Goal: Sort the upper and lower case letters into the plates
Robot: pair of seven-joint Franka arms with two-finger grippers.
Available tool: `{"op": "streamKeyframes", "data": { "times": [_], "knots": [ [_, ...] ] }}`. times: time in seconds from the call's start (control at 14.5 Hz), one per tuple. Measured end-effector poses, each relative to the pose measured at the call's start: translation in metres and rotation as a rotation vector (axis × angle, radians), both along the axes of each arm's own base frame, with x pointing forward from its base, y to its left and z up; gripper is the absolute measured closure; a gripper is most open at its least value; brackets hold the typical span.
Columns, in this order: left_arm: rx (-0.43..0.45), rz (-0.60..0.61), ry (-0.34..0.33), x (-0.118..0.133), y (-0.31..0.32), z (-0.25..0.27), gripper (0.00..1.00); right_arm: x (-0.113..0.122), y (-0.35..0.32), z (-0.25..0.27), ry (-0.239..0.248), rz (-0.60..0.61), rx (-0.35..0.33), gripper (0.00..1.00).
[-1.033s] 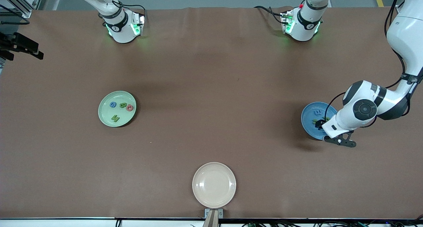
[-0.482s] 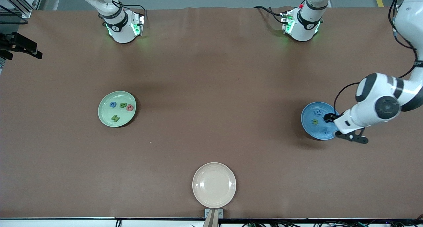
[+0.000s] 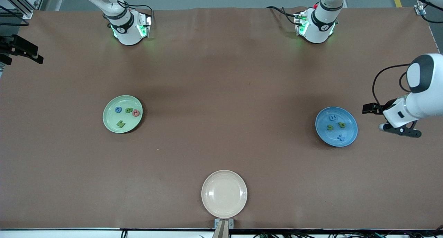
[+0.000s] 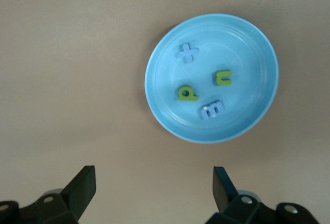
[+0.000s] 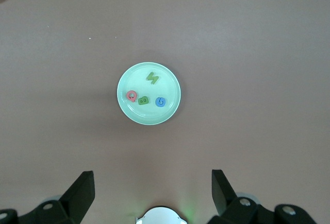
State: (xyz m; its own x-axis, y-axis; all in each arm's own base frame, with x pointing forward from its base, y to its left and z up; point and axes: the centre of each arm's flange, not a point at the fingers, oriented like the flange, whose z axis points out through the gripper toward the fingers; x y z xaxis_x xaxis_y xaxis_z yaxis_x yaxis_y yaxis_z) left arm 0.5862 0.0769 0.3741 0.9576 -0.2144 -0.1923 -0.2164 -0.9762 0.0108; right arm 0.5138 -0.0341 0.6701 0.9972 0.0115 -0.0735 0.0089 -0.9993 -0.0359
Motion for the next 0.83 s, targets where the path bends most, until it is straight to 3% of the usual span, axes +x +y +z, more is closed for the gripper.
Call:
{"op": "streamKeyframes", "data": {
  "times": [0.28, 0.83],
  "knots": [
    [0.017, 0.060, -0.038, -0.013, -0.006, 0.052, 0.00, 0.000, 0.001, 0.000, 0.000, 0.003, 0.000, 0.00],
    [-0.040, 0.148, -0.157, -0.021, 0.005, 0.115, 0.00, 0.000, 0.001, 0.000, 0.003, 0.003, -0.001, 0.00]
  ]
}}
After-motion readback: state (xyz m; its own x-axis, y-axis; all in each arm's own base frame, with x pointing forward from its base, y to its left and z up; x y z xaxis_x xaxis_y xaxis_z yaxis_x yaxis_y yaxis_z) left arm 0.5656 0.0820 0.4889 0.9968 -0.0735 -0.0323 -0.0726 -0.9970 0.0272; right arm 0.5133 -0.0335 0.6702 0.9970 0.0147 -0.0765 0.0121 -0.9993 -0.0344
